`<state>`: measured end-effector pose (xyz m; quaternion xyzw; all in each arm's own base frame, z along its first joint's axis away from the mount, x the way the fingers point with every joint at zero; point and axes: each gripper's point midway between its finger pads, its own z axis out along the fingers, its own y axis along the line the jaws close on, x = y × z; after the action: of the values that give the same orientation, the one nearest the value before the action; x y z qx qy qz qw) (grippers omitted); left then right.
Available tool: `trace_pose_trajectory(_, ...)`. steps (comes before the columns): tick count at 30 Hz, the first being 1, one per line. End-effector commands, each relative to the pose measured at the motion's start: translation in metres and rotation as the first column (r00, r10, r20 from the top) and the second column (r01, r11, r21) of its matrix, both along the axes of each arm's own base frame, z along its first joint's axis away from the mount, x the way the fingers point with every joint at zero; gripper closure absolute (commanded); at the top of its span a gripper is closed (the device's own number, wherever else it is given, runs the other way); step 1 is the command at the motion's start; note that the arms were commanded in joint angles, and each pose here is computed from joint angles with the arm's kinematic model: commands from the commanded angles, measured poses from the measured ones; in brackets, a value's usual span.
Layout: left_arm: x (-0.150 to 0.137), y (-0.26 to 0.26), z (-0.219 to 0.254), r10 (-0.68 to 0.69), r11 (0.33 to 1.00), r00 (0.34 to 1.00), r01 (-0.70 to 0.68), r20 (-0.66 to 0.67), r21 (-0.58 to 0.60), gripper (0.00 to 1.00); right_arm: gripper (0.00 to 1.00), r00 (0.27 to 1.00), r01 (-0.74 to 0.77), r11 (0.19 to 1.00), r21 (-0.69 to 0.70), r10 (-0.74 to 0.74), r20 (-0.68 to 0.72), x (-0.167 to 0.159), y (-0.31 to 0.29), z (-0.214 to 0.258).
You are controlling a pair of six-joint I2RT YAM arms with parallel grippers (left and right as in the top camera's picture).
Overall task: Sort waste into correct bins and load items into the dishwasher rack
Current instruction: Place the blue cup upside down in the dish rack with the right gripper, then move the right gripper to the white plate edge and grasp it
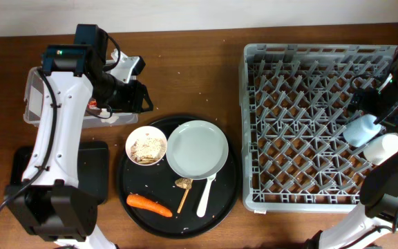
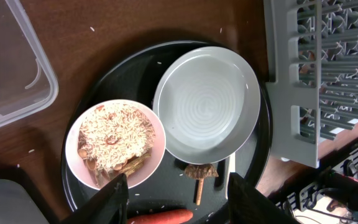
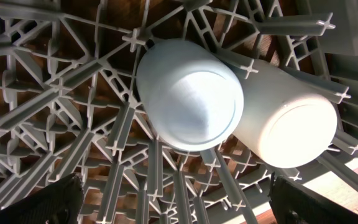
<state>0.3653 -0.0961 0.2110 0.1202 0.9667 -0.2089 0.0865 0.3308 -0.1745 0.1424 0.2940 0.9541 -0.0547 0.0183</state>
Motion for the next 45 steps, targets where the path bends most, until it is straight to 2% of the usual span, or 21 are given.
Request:
trace_pose_trajectory(1,0.0,0.0,0.009,-0.006,1.0,0.999,0.006,0.032,0.002,0.49,0.02,1.0,0.006,1.0,0.014,-0.006,-0.005,0.0,0.002,-0.004)
trace_pose_trajectory(6,0.0,0.0,0.009,-0.006,1.0,0.999,0.006,0.032,0.002,0.49,0.02,1.0,0.0,0.996,0.092,-0.002,0.023,0.004,0.015,-0.005)
trace_pose_trajectory(10,0.0,0.001,0.008,-0.005,1.0,1.0,0.005,0.03,0.011,0.49,0.0,0.996,-0.069,0.976,0.206,0.057,0.067,0.008,0.037,-0.001)
trace_pose_trajectory(14,-0.002,0.021,0.0,0.028,0.991,1.0,-0.03,0.013,0.131,0.49,0.0,0.97,-0.197,0.939,0.28,0.145,0.197,0.011,0.067,0.03)
trace_pose_trajectory(17,-0.002,0.043,-0.006,0.135,0.96,0.991,-0.131,0.001,0.246,0.49,0.0,0.919,-0.332,0.895,0.297,0.236,0.317,0.011,0.099,0.062)
trace_pose_trajectory(20,-0.01,0.071,-0.01,0.292,0.884,0.956,-0.265,-0.01,0.386,0.49,0.0,0.861,-0.442,0.861,0.252,0.328,0.389,0.003,0.137,0.094)
trace_pose_trajectory(23,-0.017,0.077,-0.011,0.323,0.863,0.946,-0.281,-0.03,0.42,0.49,0.01,0.78,-0.568,0.798,0.201,0.444,0.441,-0.004,0.183,0.117)
trace_pose_trajectory(24,-0.02,0.077,-0.011,0.324,0.862,0.945,-0.278,-0.04,0.424,0.49,0.01,0.727,-0.642,0.745,0.182,0.516,0.454,-0.01,0.213,0.123)
trace_pose_trajectory(26,-0.024,0.082,-0.011,0.35,0.851,0.935,-0.293,-0.055,0.437,0.49,0.01,0.671,-0.713,0.681,0.166,0.596,0.44,-0.016,0.244,0.122)
trace_pose_trajectory(29,-0.031,0.095,-0.011,0.41,0.807,0.91,-0.333,-0.057,0.488,0.49,0.01,0.652,-0.745,0.648,0.157,0.658,0.377,-0.019,0.276,0.109)
trace_pose_trajectory(32,-0.04,0.106,-0.011,0.453,0.782,0.888,-0.354,-0.077,0.512,0.49,0.02,0.577,-0.816,0.549,0.182,0.748,0.329,-0.023,0.324,0.087)
trace_pose_trajectory(37,-0.042,0.122,-0.011,0.514,0.755,0.854,-0.405,-0.083,0.516,0.49,0.09,0.59,-0.807,0.566,0.17,0.784,0.192,-0.018,0.354,0.043)
trace_pose_trajectory(39,-0.042,0.125,-0.011,0.522,0.751,0.849,-0.412,-0.082,0.515,0.49,0.18,0.587,-0.806,0.56,0.192,0.798,0.137,-0.017,0.368,0.018)
trace_pose_trajectory(42,-0.041,0.125,-0.011,0.522,0.751,0.849,-0.414,-0.078,0.514,0.49,0.21,0.66,-0.743,0.648,0.166,0.75,0.028,-0.012,0.368,-0.014)
trace_pose_trajectory(45,-0.041,0.125,-0.011,0.522,0.751,0.85,-0.416,-0.076,0.513,0.49,0.26,0.696,-0.701,0.692,0.174,0.717,-0.05,-0.011,0.37,-0.043)
